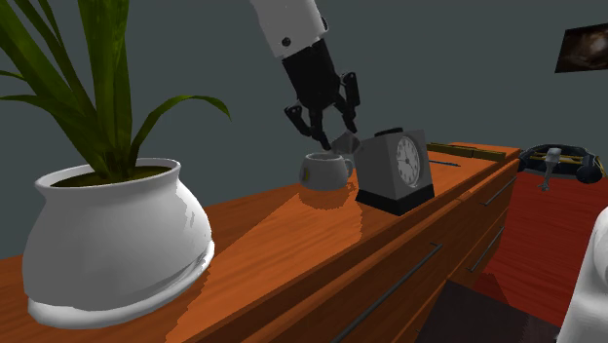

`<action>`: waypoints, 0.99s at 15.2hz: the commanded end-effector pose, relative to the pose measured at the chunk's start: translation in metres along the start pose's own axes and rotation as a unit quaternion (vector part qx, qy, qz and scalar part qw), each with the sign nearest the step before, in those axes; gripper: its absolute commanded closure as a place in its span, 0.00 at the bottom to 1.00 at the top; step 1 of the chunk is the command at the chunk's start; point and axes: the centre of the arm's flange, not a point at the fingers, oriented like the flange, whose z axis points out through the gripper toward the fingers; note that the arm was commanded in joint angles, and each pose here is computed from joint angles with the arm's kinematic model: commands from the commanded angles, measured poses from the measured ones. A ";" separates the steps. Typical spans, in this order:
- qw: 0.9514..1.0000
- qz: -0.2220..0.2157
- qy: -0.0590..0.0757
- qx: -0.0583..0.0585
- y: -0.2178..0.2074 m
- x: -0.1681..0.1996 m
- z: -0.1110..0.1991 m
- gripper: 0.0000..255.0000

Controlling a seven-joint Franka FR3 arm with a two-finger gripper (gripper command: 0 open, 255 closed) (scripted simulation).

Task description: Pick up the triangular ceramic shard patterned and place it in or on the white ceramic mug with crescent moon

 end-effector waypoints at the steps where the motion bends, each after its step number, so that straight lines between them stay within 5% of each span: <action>1: 1.000 0.000 0.000 0.000 0.009 0.018 0.001 1.00; 15: 1.000 0.000 0.000 0.000 0.074 0.188 0.032 1.00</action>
